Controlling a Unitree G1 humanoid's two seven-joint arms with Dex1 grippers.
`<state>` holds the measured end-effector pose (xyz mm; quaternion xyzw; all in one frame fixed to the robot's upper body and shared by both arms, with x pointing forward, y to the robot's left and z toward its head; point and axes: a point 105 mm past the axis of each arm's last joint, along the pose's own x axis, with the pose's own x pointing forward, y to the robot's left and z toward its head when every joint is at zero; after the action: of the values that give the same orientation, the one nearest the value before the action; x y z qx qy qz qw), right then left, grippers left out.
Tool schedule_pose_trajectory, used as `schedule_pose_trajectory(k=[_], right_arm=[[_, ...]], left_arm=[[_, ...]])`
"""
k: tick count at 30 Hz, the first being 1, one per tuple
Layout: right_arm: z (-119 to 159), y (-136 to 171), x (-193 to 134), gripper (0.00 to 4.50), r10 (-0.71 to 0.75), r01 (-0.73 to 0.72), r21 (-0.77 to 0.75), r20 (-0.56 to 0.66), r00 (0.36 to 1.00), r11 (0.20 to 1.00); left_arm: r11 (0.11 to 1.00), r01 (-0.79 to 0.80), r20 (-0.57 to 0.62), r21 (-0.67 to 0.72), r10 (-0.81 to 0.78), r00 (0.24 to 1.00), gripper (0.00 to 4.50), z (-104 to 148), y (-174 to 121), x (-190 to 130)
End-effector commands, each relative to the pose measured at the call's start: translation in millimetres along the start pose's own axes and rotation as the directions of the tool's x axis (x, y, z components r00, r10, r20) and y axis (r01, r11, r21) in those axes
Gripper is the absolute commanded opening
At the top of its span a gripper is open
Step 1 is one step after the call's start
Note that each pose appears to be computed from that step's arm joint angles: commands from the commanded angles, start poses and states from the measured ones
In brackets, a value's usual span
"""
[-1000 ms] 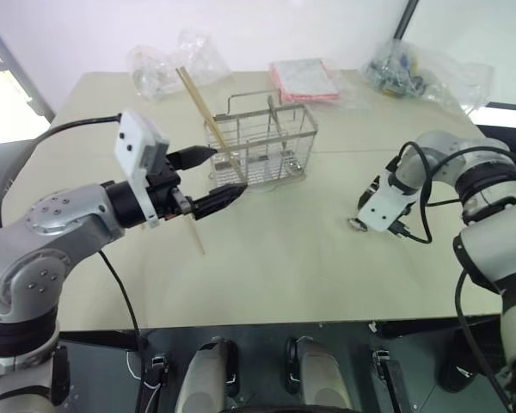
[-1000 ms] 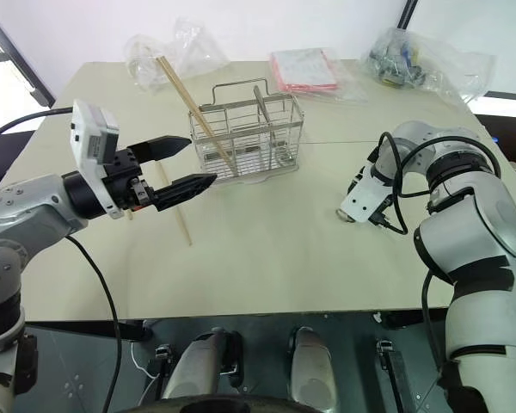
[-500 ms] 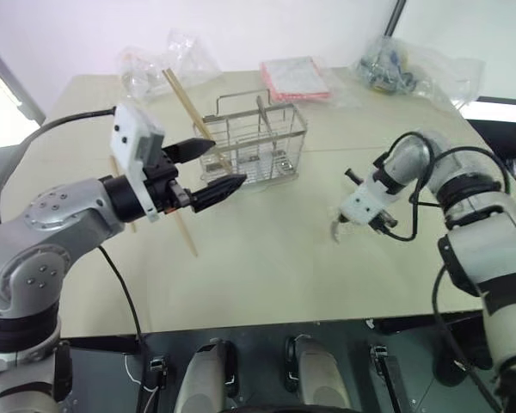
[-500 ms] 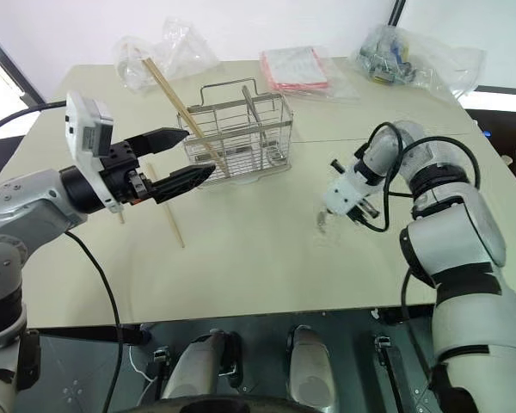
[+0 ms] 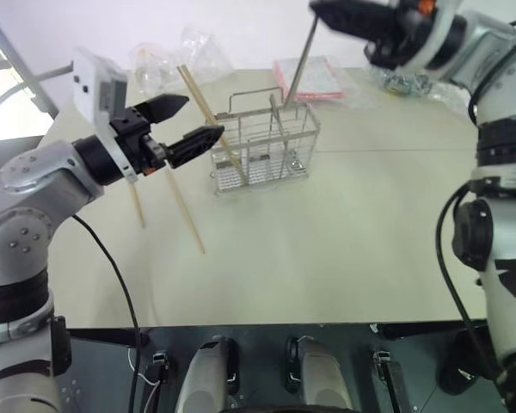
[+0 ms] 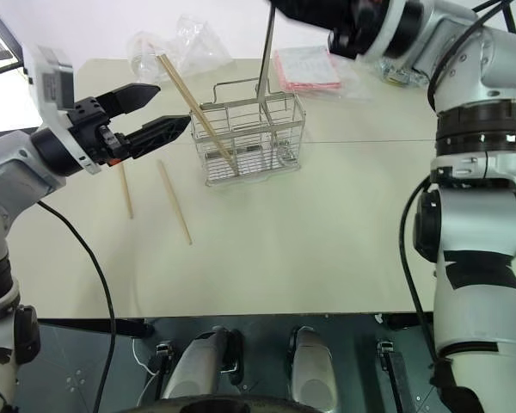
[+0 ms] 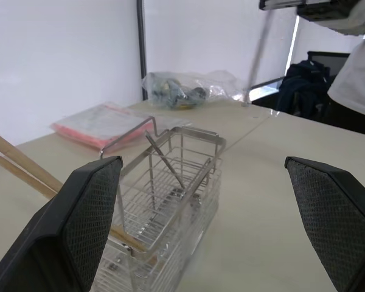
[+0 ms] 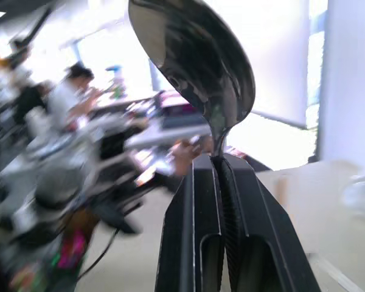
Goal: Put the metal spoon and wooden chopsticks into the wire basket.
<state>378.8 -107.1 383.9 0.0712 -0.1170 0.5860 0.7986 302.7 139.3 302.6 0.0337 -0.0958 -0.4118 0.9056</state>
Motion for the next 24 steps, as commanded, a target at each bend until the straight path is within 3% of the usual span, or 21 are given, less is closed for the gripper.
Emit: schedule_pose_trajectory(k=[1, 10, 13, 17, 21, 24], right_arm=[[-20.2, -30.7, -3.8, 0.03, -0.197, 0.195, -0.067, -0.022, 0.980, 0.978], [-86.1, -56.3, -8.2, 0.03, -0.346, 0.340, -0.071, -0.129, 0.929, 0.938], [-100.2, -58.4, -11.5, 1.01, -0.366, 0.362, -0.054, -0.167, 0.916, 0.931], [-98.2, -59.4, -14.9, 2.98, -0.380, 0.372, -0.079, -0.167, 0.910, 0.925], [-75.6, -59.0, -19.4, 2.98, -0.379, 0.371, -0.085, -0.121, 0.917, 0.925], [-45.6, -54.4, -25.8, 2.98, -0.358, 0.352, -0.093, -0.056, 0.932, 0.931]], left_arm=[[0.999, 0.019, 0.053, 0.048, -0.022, 0.998, 4.50, 16.7, -4.3, 4.2], [0.998, 0.016, 0.078, 0.055, -0.020, 0.997, 4.50, 24.3, -6.6, 4.6], [0.998, 0.014, 0.078, 0.055, -0.018, 0.997, 4.50, 23.8, -8.4, 3.3], [0.998, 0.001, 0.070, 0.056, -0.005, 0.998, 4.50, 21.6, -7.8, 0.1], [0.995, -0.080, 0.064, 0.060, 0.076, 0.995, 4.50, 21.1, 3.2, -6.7], [0.965, -0.258, 0.053, 0.032, 0.257, 0.965, 4.50, 18.7, 27.9, -17.6]])
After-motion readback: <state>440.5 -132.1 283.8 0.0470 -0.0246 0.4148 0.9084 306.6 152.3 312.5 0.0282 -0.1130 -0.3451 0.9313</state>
